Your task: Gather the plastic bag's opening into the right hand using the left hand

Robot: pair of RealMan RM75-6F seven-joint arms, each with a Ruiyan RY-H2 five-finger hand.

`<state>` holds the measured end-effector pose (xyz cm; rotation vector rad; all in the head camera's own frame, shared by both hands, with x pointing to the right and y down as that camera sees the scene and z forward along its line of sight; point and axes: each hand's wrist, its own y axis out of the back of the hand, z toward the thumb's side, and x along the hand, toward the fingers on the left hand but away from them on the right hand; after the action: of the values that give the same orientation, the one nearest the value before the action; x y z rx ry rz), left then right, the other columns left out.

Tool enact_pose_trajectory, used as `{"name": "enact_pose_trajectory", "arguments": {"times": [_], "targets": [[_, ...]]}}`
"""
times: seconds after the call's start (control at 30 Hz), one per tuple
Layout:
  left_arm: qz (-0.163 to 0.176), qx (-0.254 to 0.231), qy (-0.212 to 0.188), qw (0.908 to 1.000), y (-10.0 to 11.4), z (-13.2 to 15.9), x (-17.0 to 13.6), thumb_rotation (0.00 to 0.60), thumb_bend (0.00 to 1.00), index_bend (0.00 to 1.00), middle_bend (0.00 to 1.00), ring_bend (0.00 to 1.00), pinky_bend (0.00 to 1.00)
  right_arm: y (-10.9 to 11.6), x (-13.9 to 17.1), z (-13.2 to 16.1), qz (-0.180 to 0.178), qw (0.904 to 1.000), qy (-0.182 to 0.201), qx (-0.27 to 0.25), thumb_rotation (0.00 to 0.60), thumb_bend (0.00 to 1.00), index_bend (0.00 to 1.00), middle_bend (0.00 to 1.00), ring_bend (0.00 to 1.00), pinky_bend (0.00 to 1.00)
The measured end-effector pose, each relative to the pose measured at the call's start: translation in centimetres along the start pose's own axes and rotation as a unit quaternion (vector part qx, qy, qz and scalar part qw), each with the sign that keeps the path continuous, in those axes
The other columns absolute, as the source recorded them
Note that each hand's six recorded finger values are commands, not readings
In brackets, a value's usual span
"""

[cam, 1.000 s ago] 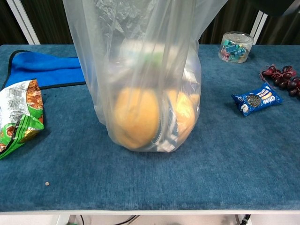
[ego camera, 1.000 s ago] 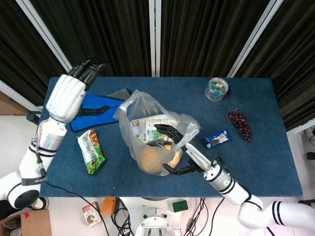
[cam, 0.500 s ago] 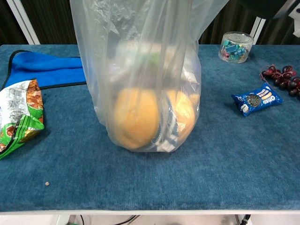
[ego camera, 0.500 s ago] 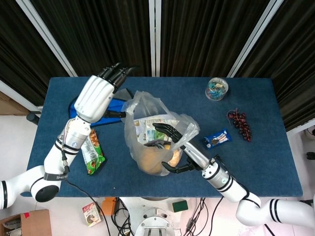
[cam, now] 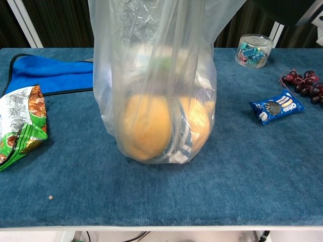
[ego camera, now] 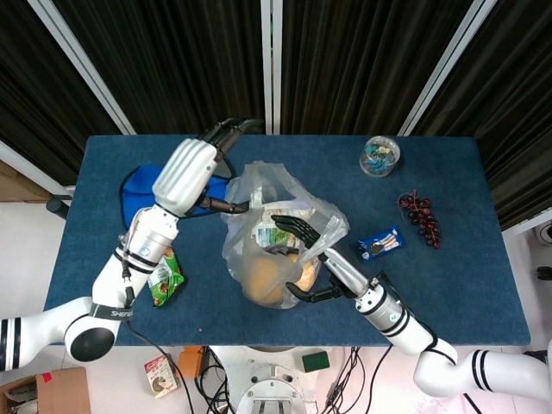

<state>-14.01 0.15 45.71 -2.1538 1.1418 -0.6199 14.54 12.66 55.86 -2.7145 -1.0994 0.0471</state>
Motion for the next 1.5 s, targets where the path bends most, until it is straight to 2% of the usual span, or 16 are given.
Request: {"name": "enact_pose_trajectory", "arguments": {"times": [0.17,0.4,0.63,1.1,1.5], "targets": [[0.003,0.006,-0.004,1.0000,-0.7,0.4,0.8,0.584,0.00,0.10,0.21,0.10,0.21,0.0,0.1,-0.1,-0.002,1.0000,0.000,-0.002,0.600,0.40,0.00,0.00,0.00,0.00],[0.033,0.028,-0.011,0.9990,-1.6,0.5,1.7,0.600,0.00,0.10,0.20,0.10,0.20,0.2,0.2,-0.2,-0.002,1.0000,-0.001,-0.003,0.600,0.40,0.00,0.00,0.00,0.00],[0.063,0.012,-0.015,0.9978,-2.1,0.8,2.5,0.600,0.00,0.10,0.20,0.10,0.20,0.2,0.3,-0.3,-0.002,1.0000,-0.002,-0.003,0.600,0.40,0.00,0.00,0.00,0.00],[0.067,-0.055,-0.020,0.9960,-1.6,2.6,2.4,0.600,0.00,0.10,0.20,0.10,0.20,-0.1,-0.2,-0.3,-0.005,1.0000,-0.002,-0.006,0.600,0.40,0.00,0.00,0.00,0.00],[0.066,-0.060,-0.013,0.9959,-0.9,2.5,2.2,0.600,0.00,0.10,0.20,0.10,0.20,0.0,-0.1,-0.1,-0.033,0.9992,0.006,-0.021,0.600,0.40,0.00,0.00,0.00,0.00]]}}
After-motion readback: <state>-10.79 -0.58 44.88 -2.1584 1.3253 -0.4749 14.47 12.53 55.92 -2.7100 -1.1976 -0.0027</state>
